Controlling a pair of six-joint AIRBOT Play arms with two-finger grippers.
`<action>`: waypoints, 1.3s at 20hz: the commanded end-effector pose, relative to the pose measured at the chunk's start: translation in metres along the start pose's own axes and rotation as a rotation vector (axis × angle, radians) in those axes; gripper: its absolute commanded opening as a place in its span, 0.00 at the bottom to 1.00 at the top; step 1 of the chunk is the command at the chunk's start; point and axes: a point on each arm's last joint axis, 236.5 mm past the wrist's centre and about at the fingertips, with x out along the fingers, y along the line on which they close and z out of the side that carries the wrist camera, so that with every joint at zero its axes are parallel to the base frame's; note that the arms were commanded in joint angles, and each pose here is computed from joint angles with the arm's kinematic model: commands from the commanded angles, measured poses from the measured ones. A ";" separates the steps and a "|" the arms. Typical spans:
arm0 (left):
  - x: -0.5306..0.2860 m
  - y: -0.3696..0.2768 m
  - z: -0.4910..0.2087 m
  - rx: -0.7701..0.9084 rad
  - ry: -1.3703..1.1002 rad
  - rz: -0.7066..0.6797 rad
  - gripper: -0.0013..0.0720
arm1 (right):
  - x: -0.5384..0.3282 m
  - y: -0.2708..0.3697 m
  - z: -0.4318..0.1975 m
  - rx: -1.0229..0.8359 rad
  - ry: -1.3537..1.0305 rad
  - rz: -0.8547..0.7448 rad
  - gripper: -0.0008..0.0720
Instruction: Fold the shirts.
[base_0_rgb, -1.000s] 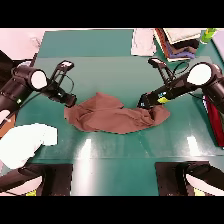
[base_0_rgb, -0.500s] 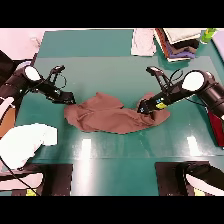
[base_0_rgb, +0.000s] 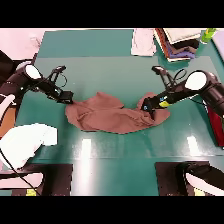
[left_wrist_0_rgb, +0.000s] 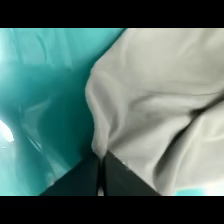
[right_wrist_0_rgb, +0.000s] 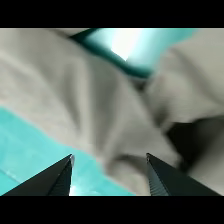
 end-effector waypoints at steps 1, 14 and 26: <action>-0.026 -0.005 0.014 0.045 -0.073 0.025 0.06 | -0.016 -0.049 -0.002 0.112 0.004 -0.033 0.75; -0.030 -0.008 0.014 0.048 -0.082 0.022 0.06 | 0.063 -0.100 -0.036 0.253 0.304 -0.101 0.82; -0.217 -0.061 0.061 0.239 -0.551 0.157 0.06 | -0.120 -0.063 0.071 0.049 -0.296 -0.226 0.04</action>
